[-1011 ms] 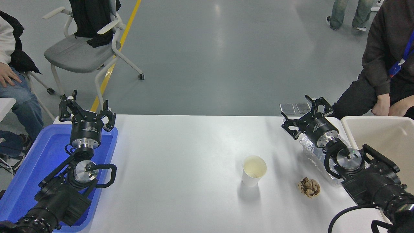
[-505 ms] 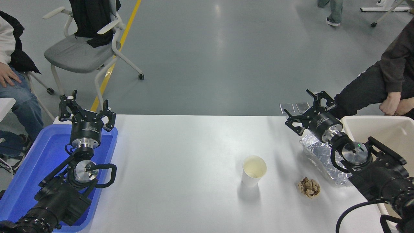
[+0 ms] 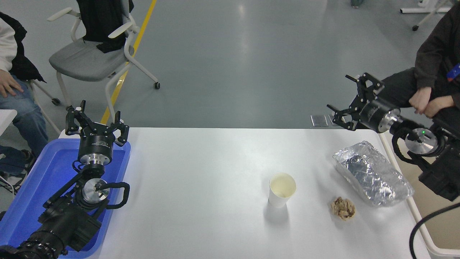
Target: Pick up paper cup place in dustbin
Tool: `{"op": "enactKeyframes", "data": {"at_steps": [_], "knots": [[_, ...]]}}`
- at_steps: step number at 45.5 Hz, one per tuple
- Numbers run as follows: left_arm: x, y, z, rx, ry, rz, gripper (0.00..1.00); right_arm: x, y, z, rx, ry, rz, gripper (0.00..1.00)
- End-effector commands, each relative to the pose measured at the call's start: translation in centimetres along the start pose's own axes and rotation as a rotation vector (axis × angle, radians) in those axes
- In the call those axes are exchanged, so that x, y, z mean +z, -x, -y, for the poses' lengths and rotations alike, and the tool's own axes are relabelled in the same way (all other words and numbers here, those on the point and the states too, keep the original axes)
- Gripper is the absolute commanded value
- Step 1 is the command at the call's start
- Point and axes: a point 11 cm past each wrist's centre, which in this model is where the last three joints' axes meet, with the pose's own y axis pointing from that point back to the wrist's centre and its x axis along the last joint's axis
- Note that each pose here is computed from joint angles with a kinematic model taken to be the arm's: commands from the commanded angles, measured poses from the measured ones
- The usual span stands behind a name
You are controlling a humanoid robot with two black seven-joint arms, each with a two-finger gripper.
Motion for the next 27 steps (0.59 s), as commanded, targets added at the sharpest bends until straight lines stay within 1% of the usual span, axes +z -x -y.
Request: {"op": "enactKeyframes", "data": {"at_steps": [1, 8, 15, 19, 21, 25, 27], "knots": [[0.0, 0.0, 0.0, -0.001, 0.000, 0.000, 0.99, -5.6, 2.0, -0.2, -0.013, 0.159, -0.399, 1.00], [0.0, 0.0, 0.0, 0.000, 0.000, 0.001, 0.99, -9.0, 3.9, -1.4, -0.048, 0.252, -0.622, 1.00], [0.0, 0.0, 0.0, -0.001, 0.000, 0.000, 0.99, -11.6, 6.7, -2.6, -0.113, 0.380, -0.901, 1.00], [0.0, 0.0, 0.0, 0.000, 0.000, 0.001, 0.99, -13.2, 7.6, -3.8, -0.126, 0.460, -1.027, 1.00], [0.0, 0.0, 0.0, 0.000, 0.000, 0.001, 0.99, -14.1, 7.9, -4.7, -0.121, 0.512, -1.084, 1.00], [0.0, 0.0, 0.0, -0.001, 0.000, 0.000, 0.99, -15.0, 8.5, -6.8, -0.151, 0.661, -1.171, 1.00], [0.0, 0.0, 0.0, 0.000, 0.000, 0.001, 0.99, -15.8, 8.8, -7.5, -0.127, 0.703, -1.215, 1.00]]}}
